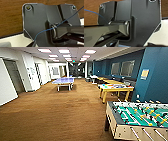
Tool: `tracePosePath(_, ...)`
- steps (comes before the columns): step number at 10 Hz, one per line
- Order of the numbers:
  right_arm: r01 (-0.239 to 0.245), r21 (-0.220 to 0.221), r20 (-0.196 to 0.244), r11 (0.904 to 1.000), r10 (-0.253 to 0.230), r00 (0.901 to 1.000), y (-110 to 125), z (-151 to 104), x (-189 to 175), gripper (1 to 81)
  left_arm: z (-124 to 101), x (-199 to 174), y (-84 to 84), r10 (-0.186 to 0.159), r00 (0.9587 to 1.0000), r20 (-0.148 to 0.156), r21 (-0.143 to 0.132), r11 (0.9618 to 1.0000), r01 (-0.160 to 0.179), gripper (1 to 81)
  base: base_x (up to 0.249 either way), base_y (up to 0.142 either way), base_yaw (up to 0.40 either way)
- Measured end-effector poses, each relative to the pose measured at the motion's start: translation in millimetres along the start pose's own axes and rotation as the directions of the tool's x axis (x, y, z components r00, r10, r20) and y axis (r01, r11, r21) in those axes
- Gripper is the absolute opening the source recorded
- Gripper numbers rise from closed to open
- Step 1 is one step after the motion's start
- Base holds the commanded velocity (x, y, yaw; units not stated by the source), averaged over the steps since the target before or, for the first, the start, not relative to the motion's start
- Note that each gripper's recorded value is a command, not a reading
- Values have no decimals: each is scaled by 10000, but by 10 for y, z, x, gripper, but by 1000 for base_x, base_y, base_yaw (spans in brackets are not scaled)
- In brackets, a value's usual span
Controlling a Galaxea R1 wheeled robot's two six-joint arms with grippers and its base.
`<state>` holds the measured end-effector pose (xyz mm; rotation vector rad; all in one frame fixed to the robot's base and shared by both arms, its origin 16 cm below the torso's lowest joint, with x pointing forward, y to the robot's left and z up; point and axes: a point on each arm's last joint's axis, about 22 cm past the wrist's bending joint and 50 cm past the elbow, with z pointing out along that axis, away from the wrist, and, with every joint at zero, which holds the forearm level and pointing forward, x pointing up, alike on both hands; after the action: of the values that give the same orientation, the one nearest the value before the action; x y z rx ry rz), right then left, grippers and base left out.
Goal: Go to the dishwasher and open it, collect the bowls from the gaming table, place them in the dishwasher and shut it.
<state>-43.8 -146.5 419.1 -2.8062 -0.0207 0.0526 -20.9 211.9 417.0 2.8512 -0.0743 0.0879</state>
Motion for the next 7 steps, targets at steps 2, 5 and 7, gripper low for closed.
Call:
tracePosePath(2, -1, -19, 0, 10000, 1, 10000, 16, -3, -1, 811, 2, -3, 8, -5, 10000, 6, -10, 10000, 5, 811, 175, 0, 0)
tracePosePath(5, -3, -19, 9, 10000, 3, 10000, 16, -3, -5, 811, 1, -2, 7, -1, 10000, 2, -11, 10000, 1, 811, 184, 0, 0)
tracePosePath(7, 2, -24, 5, 10000, -2, 10000, 19, -4, -9, 811, 1, -7, 5, 0, 10000, 5, -6, 10000, 0, 811, 189, 0, 0)
